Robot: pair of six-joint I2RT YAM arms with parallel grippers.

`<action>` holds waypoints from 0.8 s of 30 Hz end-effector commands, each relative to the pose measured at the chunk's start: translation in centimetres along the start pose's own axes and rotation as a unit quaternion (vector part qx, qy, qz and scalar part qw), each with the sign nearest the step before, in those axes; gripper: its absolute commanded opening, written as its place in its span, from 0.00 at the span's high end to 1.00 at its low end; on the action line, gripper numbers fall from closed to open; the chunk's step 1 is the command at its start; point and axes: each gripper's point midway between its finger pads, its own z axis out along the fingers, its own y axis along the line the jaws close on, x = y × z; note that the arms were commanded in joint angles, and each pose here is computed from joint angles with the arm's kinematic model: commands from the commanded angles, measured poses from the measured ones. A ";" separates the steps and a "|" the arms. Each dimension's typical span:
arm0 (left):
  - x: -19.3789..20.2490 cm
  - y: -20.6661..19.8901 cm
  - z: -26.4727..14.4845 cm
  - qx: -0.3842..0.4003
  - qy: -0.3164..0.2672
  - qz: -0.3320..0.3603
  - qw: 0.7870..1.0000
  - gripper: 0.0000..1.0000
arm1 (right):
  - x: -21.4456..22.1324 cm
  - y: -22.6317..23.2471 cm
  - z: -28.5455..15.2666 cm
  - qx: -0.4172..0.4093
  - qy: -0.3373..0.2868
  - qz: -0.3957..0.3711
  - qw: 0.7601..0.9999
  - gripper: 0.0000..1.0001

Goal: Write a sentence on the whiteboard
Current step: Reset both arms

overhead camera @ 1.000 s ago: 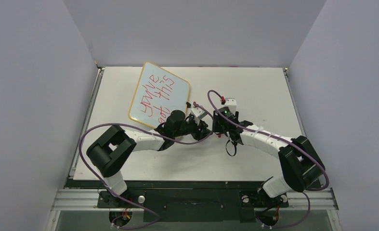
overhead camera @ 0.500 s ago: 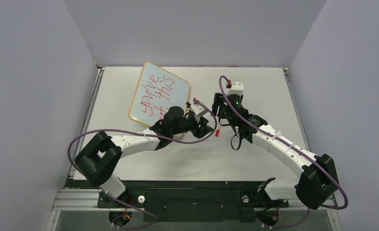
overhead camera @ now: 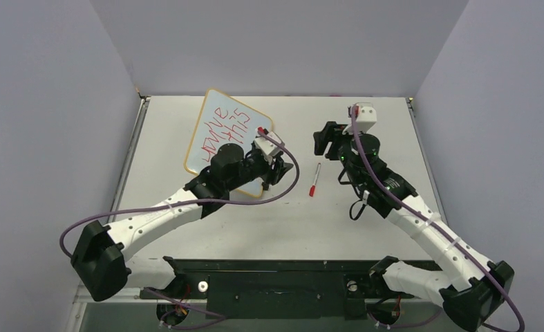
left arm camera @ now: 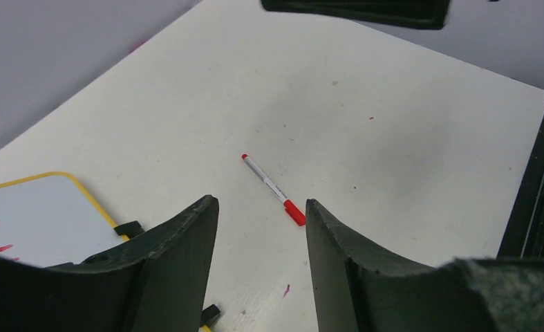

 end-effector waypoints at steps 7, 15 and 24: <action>-5.9 6.7 -7.8 -0.193 -0.056 0.003 0.980 0.51 | -5.3 -1.3 -6.2 -0.035 -0.157 0.064 0.985 0.40; -5.1 9.8 -12.9 -0.285 -0.083 0.005 0.955 0.50 | -2.8 -3.4 -7.7 -0.015 -0.159 0.089 0.983 0.24; -2.5 11.4 -16.1 -0.354 -0.096 0.003 0.930 0.50 | 4.3 -5.7 -8.1 -0.001 -0.112 0.106 0.988 0.11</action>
